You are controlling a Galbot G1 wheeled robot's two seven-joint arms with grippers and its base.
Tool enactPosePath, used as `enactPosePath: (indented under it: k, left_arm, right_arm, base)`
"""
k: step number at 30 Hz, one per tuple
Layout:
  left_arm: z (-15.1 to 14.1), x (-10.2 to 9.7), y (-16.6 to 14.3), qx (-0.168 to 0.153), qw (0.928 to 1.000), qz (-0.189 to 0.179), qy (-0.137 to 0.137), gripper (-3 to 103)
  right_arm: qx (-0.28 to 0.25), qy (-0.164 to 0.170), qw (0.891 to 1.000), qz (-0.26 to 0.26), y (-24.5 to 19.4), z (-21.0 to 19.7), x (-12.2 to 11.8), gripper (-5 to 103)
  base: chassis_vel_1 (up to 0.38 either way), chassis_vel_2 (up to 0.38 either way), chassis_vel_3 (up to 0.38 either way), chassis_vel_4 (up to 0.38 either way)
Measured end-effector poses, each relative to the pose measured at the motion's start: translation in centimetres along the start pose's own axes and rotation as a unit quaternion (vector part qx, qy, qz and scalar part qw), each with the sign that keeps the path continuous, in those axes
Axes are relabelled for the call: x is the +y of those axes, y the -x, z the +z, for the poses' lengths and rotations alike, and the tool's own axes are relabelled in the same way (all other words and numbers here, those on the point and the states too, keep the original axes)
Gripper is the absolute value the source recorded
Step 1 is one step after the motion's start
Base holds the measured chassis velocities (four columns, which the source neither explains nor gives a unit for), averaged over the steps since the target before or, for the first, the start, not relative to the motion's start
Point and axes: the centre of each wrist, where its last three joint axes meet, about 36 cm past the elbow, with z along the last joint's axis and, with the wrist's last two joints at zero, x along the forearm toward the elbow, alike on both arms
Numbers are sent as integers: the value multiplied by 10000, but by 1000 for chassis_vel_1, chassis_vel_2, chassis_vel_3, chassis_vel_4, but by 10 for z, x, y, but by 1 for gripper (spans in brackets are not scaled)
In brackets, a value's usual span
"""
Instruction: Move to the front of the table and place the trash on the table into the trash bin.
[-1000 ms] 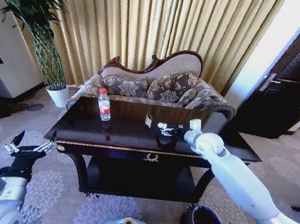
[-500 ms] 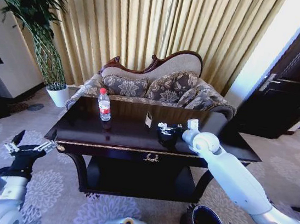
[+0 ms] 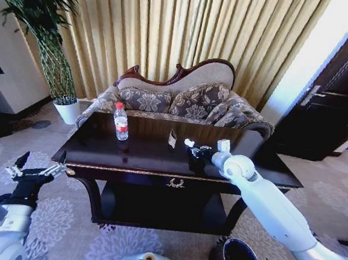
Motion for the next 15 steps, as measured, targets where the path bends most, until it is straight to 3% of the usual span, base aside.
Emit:
enactPosePath:
  k: [4,15]
  left_arm:
    - [0,0,0,2,10000,5,5,100]
    - [0,0,0,10,10000,8,-1,100]
  right_arm:
    - [-5,21,10000,13,-1,3,-1,1]
    - [-98,48,9999,38,-5,5,-2,0]
  base:
    - [0,0,0,0]
    - [0,0,0,0]
